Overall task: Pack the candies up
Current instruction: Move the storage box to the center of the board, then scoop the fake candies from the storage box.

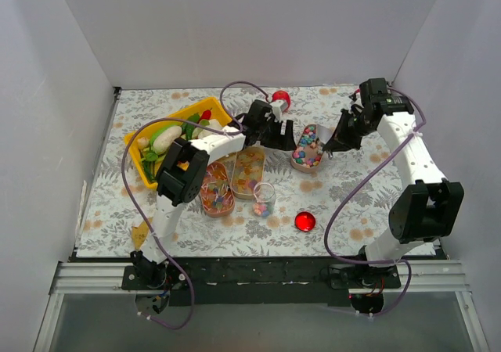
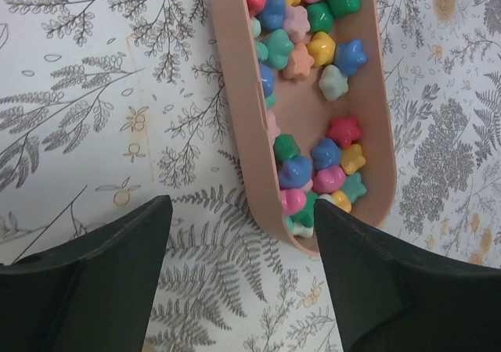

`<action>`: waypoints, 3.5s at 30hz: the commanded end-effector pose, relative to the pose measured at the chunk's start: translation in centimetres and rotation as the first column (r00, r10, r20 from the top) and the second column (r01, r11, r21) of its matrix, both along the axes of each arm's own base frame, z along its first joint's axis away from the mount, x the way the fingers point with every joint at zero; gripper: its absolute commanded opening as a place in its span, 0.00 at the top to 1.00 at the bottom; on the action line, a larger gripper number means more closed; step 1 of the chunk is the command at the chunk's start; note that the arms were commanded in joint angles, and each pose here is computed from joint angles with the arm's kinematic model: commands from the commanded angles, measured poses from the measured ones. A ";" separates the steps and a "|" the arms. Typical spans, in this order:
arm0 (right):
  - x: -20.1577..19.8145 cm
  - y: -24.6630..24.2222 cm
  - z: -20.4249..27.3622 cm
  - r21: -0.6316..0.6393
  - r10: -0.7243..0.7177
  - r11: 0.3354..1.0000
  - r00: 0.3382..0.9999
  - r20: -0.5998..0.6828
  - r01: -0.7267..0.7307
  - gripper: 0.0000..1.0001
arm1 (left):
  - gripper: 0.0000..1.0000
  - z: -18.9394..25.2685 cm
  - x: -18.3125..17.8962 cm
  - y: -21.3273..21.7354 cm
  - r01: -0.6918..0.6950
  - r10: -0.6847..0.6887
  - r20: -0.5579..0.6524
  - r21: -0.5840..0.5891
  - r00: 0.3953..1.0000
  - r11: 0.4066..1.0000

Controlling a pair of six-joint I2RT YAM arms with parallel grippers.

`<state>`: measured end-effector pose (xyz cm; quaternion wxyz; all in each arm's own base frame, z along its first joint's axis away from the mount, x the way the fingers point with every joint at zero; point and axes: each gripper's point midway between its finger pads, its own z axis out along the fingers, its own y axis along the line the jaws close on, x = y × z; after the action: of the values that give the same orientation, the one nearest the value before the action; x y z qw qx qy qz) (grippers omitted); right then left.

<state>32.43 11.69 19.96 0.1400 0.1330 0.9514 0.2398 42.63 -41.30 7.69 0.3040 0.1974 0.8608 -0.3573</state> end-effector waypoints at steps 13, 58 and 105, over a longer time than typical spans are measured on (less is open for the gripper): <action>-5.0 0.1 -2.9 0.028 0.021 0.999 0.999 -0.050 -0.019 0.99 | 0.41 0.3 2.8 -4.1 0.022 -0.036 0.171 0.078 0.985 0.997; -12.3 5.7 -5.7 0.119 0.246 0.967 0.942 -0.227 -0.224 0.99 | 0.89 0.7 -11.3 4.3 -0.102 0.070 0.106 0.336 0.992 0.936; -11.7 8.3 -6.0 0.216 0.246 0.966 0.764 -0.597 -0.142 0.99 | 1.00 -0.8 -10.6 5.0 -0.181 0.082 0.236 0.435 0.968 0.882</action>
<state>19.80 19.48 13.40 -0.2133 0.1169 0.9329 0.2655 31.47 -36.47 5.32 0.3352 0.2525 0.9013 -0.1076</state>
